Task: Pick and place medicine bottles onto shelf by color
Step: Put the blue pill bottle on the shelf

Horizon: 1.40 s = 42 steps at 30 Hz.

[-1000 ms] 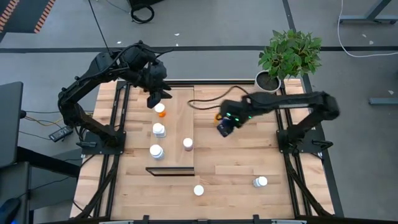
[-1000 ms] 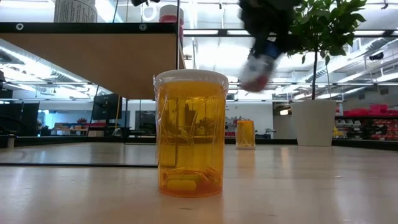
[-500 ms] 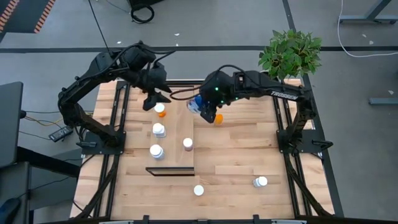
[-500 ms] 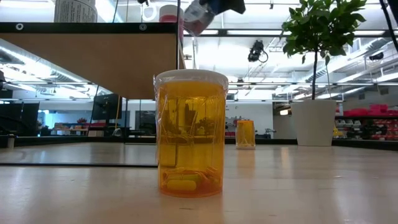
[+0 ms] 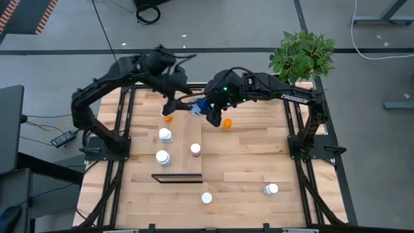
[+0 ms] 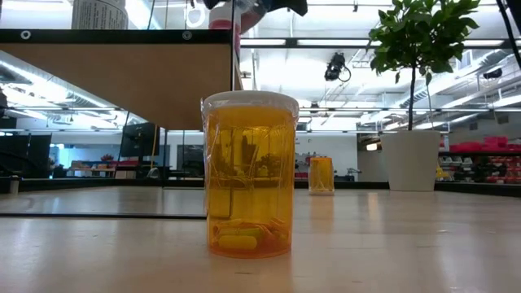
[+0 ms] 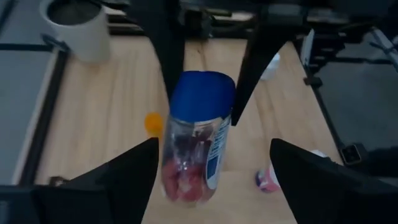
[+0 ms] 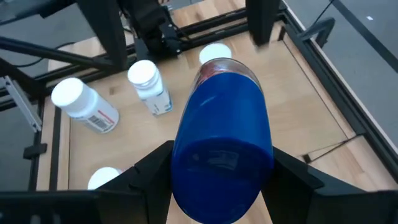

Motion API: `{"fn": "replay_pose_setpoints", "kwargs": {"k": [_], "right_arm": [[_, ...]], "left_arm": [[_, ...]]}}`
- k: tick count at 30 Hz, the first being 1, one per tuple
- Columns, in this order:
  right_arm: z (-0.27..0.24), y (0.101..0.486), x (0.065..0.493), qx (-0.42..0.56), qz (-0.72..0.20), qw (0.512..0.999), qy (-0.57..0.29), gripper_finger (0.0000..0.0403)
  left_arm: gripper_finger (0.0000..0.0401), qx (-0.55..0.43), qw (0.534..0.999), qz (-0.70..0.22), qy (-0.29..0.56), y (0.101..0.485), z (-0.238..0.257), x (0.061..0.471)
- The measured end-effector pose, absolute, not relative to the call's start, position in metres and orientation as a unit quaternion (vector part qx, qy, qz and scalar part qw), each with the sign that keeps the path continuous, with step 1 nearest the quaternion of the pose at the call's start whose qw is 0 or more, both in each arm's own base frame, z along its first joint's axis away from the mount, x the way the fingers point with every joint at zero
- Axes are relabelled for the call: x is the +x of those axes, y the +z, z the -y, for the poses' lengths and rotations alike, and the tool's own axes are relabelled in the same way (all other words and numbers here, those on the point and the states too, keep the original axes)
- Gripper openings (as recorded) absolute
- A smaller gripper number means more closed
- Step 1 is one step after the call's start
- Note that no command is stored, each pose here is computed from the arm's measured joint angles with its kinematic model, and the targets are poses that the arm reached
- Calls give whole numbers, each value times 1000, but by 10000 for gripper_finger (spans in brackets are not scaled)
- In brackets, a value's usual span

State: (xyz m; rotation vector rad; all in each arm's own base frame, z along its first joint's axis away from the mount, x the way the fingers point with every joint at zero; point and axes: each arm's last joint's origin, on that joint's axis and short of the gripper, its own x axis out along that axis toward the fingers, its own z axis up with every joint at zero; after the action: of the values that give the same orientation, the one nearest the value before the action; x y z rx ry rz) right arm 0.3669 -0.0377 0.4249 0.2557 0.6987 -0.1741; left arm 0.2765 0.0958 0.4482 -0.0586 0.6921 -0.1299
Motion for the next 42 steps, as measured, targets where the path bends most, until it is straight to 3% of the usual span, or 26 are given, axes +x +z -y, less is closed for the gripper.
{"fn": "replay_pose_setpoints", "kwargs": {"k": [15,29,42], "right_arm": [[34,425,367,125,-342,928,-79,209],[34,425,367,115,-344,929,-71,211],[35,423,365,117,-355,924,-83,211]], "left_arm": [[286,-34,921,-379,-82,422,-94,309],[138,-30,919,-386,-81,421,-95,307],[132,-27,917,-396,-49,422,-106,299]]}}
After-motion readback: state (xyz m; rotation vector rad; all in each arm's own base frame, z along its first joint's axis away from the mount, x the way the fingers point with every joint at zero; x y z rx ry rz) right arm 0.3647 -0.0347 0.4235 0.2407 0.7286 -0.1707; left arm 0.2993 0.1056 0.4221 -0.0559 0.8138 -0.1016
